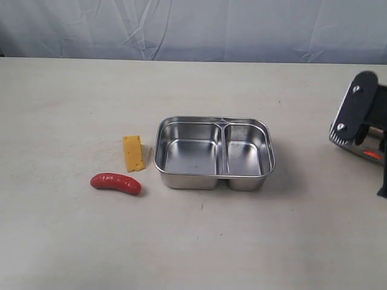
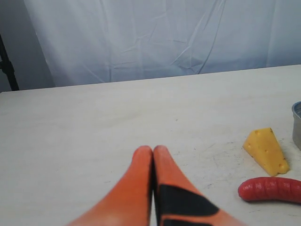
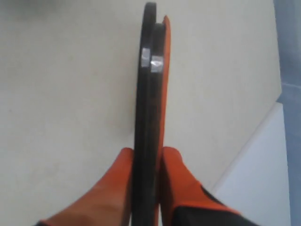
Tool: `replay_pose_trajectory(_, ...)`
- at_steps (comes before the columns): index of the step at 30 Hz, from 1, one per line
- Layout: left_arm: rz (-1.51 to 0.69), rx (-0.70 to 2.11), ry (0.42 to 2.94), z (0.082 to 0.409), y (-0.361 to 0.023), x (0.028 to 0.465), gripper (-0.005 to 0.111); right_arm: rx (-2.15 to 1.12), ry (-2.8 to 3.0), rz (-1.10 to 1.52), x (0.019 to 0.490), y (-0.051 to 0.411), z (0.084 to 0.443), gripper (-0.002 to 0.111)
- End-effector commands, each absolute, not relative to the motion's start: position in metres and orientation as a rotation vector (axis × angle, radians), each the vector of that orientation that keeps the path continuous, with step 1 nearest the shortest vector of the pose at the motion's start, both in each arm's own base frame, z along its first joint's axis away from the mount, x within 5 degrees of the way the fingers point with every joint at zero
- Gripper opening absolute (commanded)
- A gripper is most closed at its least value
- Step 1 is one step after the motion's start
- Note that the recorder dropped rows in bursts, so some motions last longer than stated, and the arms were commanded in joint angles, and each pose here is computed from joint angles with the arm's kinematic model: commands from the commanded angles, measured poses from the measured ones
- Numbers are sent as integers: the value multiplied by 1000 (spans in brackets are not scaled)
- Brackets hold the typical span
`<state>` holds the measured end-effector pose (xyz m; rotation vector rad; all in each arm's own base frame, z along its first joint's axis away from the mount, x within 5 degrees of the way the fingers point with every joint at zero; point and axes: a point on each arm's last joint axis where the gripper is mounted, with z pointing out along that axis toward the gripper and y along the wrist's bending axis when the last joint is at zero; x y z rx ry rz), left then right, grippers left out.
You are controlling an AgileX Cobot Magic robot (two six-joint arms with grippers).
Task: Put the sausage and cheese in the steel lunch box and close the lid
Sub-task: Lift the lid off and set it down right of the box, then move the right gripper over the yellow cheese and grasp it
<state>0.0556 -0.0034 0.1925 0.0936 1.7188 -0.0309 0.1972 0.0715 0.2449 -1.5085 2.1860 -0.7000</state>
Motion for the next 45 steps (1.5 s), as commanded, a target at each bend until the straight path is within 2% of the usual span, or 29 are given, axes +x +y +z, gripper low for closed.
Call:
replay_pose_trajectory(1, -34, 97, 1718, 192, -4, 55, 0, -1545, 2169, -617, 183, 82, 224, -1)
replay_pose_trajectory(13, -34, 97, 1718, 192, -4, 55, 0, -1438, 2412, -267, 163, 93, 209, -1)
replay_pose_trajectory(26, -34, 97, 1718, 192, -4, 55, 0, -1392, 2554, -141, 145, 90, 188, 0)
replay_pose_trajectory(29, -34, 97, 1718, 192, -4, 55, 0, -1360, 2580, -94, 144, 92, 187, 18)
replay_pose_trajectory(34, -34, 97, 1718, 192, -4, 55, 0, -1242, 2628, 25, 142, 99, 186, 73)
replay_pose_trajectory(36, -34, 97, 1718, 192, -4, 55, 0, -1185, 2657, 92, 142, 103, 190, 80)
replay_pose_trajectory(39, -34, 97, 1718, 192, -4, 55, 0, -1132, 2695, 179, 145, 111, 205, 74)
replay_pose_trajectory(43, -34, 97, 1718, 192, -4, 55, 0, -1041, 2666, 350, 156, 130, 244, 56)
replay_pose_trajectory(45, -34, 97, 1718, 192, -4, 55, 0, -984, 2584, 419, 166, 140, 265, 54)
